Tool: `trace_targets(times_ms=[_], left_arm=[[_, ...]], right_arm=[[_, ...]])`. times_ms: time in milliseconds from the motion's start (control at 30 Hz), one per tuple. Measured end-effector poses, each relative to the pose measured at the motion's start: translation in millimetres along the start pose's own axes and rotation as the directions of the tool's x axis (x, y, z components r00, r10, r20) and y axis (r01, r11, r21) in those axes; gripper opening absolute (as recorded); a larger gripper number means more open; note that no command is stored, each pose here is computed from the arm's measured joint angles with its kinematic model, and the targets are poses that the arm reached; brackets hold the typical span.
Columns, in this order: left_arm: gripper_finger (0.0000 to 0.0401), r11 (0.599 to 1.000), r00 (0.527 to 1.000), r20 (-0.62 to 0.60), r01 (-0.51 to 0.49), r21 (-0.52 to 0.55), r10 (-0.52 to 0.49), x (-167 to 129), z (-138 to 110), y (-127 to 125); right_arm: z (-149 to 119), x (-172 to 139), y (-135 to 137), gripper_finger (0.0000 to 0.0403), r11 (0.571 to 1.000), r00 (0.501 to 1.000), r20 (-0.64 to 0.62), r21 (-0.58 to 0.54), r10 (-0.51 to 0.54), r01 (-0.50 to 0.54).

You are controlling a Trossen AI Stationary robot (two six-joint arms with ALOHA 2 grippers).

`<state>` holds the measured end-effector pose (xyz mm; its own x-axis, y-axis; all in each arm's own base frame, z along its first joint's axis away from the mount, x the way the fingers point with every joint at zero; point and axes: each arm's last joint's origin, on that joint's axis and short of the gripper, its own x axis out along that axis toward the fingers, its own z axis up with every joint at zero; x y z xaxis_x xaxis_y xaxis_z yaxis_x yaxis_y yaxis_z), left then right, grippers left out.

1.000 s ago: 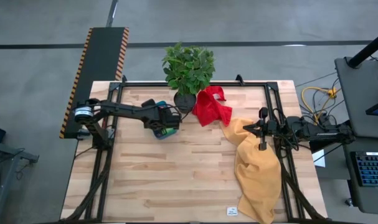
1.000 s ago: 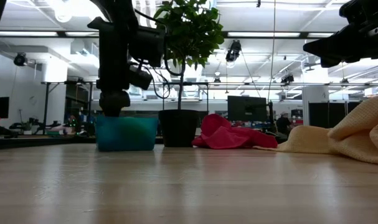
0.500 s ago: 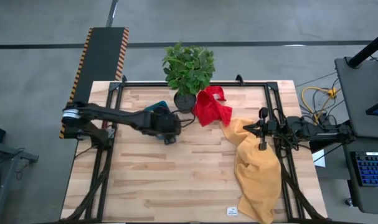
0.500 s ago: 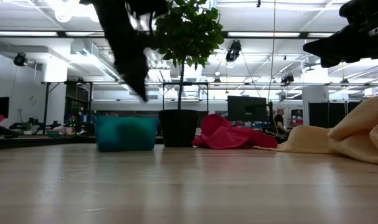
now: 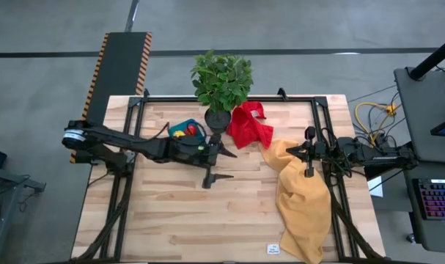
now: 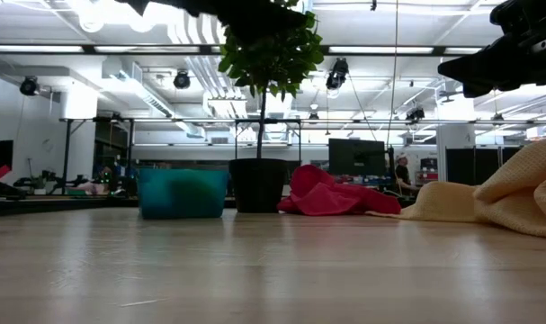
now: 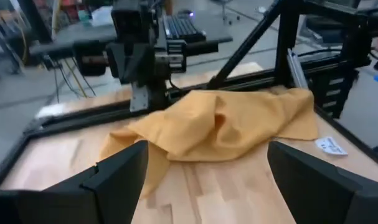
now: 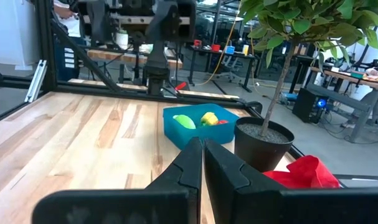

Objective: Pick and placing Produce into tupperware
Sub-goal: Return to Home Position

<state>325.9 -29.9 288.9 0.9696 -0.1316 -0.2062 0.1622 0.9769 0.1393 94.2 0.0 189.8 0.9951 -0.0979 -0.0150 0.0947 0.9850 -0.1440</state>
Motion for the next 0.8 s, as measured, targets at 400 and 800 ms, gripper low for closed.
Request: trace_targets(times_ms=[400,800], left_arm=[[0.0266,0.997,0.992,0.126,-0.028,0.075,0.018,-5,-8,-1],[0.0018,0.991,0.989,0.147,-0.023,0.13,0.004,-39,5,-1]], right_arm=[[0,0,0,0.0009,0.999,1.0,0.0,0.037,0.001,-0.001],[0,0,0,0.0009,0.999,1.0,-0.005,0.037,0.002,-0.002]])
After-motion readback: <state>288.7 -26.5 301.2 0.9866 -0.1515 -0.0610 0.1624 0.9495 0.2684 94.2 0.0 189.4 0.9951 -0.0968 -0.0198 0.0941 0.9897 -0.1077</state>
